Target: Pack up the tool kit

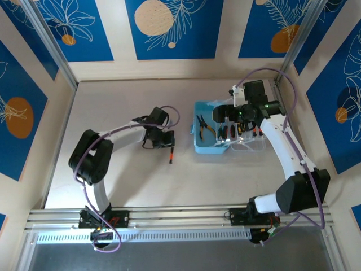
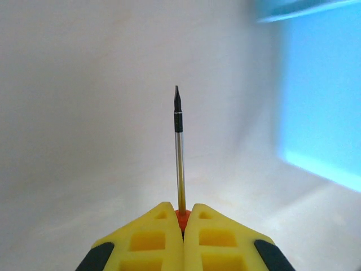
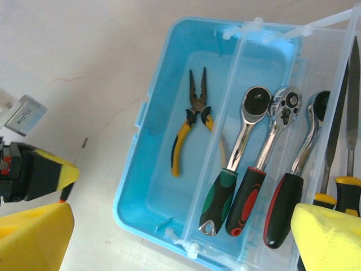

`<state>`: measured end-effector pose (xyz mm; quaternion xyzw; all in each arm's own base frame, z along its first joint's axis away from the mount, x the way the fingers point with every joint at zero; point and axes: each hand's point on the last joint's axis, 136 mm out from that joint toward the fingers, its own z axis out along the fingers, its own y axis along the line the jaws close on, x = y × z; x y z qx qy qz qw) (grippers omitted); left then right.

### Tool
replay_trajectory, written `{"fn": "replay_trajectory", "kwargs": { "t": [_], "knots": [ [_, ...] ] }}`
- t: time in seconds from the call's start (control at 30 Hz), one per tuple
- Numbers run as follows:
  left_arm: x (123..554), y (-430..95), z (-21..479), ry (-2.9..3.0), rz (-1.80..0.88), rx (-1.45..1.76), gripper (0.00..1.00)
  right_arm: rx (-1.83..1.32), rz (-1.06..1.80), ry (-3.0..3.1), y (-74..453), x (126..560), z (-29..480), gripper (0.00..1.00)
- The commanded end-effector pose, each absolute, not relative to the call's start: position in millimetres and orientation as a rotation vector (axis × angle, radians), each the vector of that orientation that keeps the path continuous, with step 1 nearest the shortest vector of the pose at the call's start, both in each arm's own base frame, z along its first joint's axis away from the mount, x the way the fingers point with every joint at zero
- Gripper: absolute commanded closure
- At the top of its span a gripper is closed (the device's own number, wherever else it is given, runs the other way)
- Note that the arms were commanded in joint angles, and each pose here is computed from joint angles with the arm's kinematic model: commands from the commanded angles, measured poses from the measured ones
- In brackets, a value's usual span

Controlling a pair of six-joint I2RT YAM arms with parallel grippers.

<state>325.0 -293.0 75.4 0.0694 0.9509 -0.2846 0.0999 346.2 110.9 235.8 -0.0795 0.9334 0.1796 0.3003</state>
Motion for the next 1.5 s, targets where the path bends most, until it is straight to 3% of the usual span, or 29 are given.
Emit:
{"fn": "replay_trajectory", "kwargs": {
  "t": [0.0,0.23,0.47,0.77,0.97,1.07,1.1,1.17,1.23,1.3,1.4,1.43,1.47],
  "knots": [
    [334.1,-337.3,159.8,2.55,-1.139,0.498,1.0,-0.244,0.642,2.407,126.6,332.9,254.1,0.01],
    [350.9,-371.8,253.2,2.257,-1.356,0.623,1.0,-0.315,0.941,2.286,156.7,311.8,274.4,0.0],
    [368.0,-388.9,299.8,2.084,-1.51,0.596,1.0,-0.345,1.048,2.239,185.8,308.8,267.3,0.15],
    [371.1,-390.0,308.9,2.025,-1.608,0.548,1.0,-0.368,1.071,2.175,219.1,323.1,266.0,0.34],
    [367.1,-389.7,306.3,2.011,-1.643,0.538,1.0,-0.391,1.083,2.169,231.6,331.0,267.6,0.53],
    [366.7,-390.0,306.1,2.002,-1.666,0.536,1.0,-0.385,1.06,2.173,231.5,334.1,268.1,0.75],
    [366.7,-389.6,304.4,2.006,-1.663,0.537,0.94,-0.381,1.047,2.174,229.2,334.6,269.4,0.84],
    [369.1,-384.8,298.7,2.027,-1.633,0.53,0.71,-0.377,1.011,2.177,223.0,333.7,274.1,0.99],
    [376.1,-371.4,288.5,2.075,-1.544,0.52,0.52,-0.366,0.962,2.188,209.6,331.4,279.2,1.0],
    [389.8,-344.8,273.2,2.158,-1.365,0.496,0.44,-0.342,0.875,2.221,188.7,330.4,278.4,1.0],
    [414.2,-284.2,247.7,2.299,-0.948,0.437,0.23,-0.242,0.723,2.309,141.5,331.0,268.3,1.0],
    [420.1,-263.5,241.4,2.33,-0.813,0.423,0.05,-0.189,0.649,2.354,121.6,332.2,261.4,1.0],
    [423.9,-249.1,237.6,2.346,-0.718,0.416,0.0,-0.143,0.57,2.396,103.4,333.1,254.2,1.0]
  ]
}}
